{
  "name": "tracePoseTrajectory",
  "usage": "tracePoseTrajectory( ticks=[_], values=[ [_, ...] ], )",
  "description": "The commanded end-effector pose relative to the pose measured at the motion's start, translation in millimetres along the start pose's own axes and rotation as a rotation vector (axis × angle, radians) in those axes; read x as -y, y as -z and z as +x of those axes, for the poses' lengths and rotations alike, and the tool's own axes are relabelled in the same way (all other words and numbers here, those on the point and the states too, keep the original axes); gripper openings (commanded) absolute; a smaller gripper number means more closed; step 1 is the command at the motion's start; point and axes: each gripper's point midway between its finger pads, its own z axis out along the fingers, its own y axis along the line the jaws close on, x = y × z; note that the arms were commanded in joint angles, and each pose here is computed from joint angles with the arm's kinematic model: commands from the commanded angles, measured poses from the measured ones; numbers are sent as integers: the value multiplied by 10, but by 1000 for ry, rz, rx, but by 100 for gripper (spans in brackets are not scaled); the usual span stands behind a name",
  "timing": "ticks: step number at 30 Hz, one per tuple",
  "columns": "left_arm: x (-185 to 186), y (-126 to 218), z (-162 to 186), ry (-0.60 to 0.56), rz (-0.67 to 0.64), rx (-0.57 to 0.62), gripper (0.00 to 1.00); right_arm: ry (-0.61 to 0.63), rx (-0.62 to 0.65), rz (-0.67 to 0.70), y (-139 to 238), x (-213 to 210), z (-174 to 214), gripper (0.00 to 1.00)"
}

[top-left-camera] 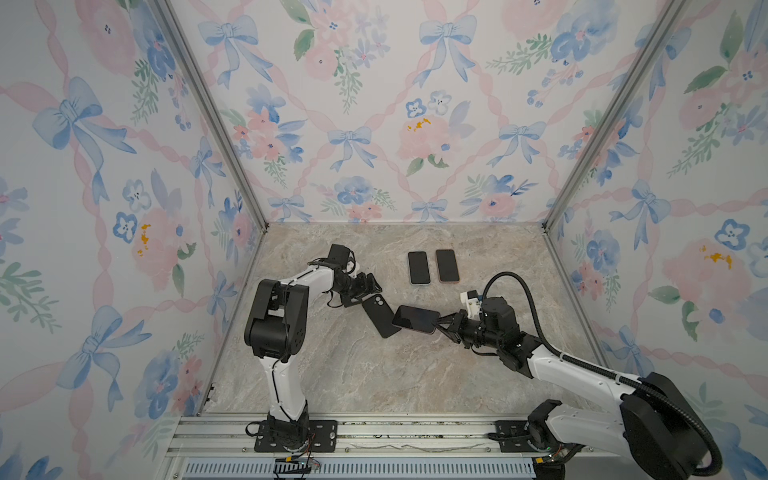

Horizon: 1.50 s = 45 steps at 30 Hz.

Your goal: Put the phone into the phone case

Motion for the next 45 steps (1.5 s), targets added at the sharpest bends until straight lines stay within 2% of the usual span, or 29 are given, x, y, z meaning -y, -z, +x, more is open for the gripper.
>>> tracePoseTrajectory(
  ticks=[1, 23, 29, 37, 45],
  values=[
    [-157, -52, 287, 30, -59, -79, 98, 69, 7, -91, 16, -343, -46, 0],
    [111, -14, 887, 35, -27, -127, 98, 76, -18, -20, -43, -151, 40, 0],
    [118, 31, 804, 28, -15, -97, 98, 21, -51, -59, -247, -120, 16, 0],
    [200, -33, 659, -6, 36, -100, 98, -11, -69, -21, -366, -17, -2, 0],
    [61, -108, 559, 6, 13, -91, 97, -37, -75, -4, -421, 38, -12, 0]
  ],
)
